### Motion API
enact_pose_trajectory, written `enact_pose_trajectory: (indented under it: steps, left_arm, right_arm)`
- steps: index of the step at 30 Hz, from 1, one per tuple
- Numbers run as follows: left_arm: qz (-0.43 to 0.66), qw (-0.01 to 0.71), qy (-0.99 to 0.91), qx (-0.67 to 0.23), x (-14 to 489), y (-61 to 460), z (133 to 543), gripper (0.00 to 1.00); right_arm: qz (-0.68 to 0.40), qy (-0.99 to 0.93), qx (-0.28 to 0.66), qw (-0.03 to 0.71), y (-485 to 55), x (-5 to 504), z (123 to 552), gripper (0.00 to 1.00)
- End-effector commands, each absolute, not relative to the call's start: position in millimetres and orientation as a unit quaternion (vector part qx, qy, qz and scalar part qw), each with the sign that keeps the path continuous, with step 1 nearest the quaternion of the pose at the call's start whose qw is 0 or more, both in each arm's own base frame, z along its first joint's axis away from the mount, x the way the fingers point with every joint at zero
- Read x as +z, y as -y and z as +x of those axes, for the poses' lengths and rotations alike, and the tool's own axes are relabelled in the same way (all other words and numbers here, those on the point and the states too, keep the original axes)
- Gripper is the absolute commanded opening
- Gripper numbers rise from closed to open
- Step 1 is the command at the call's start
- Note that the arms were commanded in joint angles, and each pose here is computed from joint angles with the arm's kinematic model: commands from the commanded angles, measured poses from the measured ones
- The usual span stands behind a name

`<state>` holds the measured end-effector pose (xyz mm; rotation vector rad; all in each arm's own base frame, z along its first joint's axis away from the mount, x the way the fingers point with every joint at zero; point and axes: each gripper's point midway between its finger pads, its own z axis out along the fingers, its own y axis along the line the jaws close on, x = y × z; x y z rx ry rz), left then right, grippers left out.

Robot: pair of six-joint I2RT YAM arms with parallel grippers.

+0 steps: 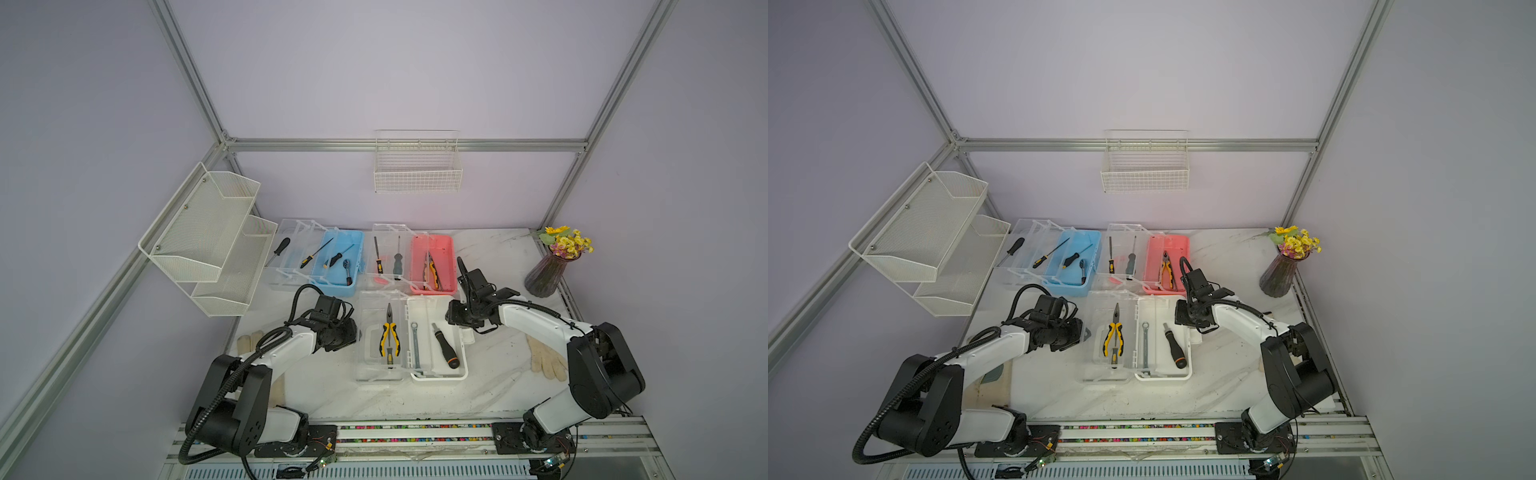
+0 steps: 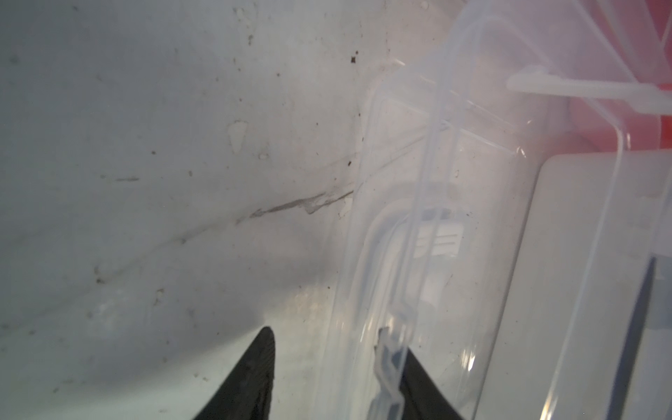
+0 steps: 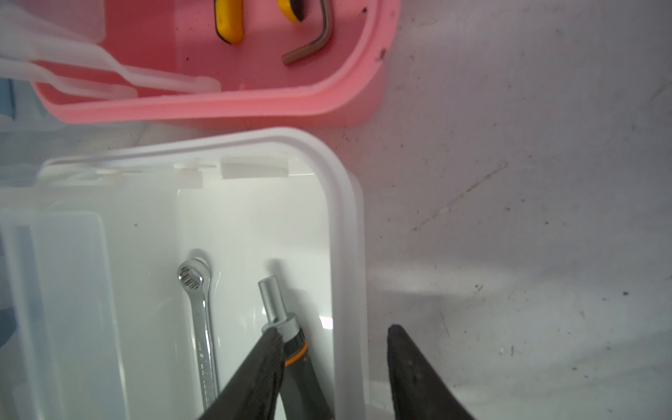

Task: Close toolboxes
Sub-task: Close the toolbox lid.

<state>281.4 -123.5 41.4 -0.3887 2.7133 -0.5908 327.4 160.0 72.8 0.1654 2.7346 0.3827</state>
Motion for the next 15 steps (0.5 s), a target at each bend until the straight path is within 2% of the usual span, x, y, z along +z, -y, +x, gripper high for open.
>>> enact_pose_trajectory:
  steps: [1, 3, 9, 15]
  left_arm:
    - [-0.136, 0.174, -0.954, -0.202, 44, 125, 287, 0.39]
    - [-0.133, 0.173, -0.956, -0.196, 45, 125, 287, 0.32]
    - [-0.113, 0.168, -0.965, -0.165, 52, 124, 288, 0.15]
    - [-0.082, 0.166, -0.976, -0.117, 69, 117, 289, 0.05]
  right_arm:
    - [0.063, -0.970, 0.129, 0.195, -161, 71, 331, 0.47]
    - [0.061, -0.971, 0.123, 0.195, -161, 70, 332, 0.41]
    - [0.060, -0.972, 0.110, 0.197, -159, 70, 331, 0.33]
    - [0.053, -0.976, 0.082, 0.196, -159, 66, 330, 0.17]
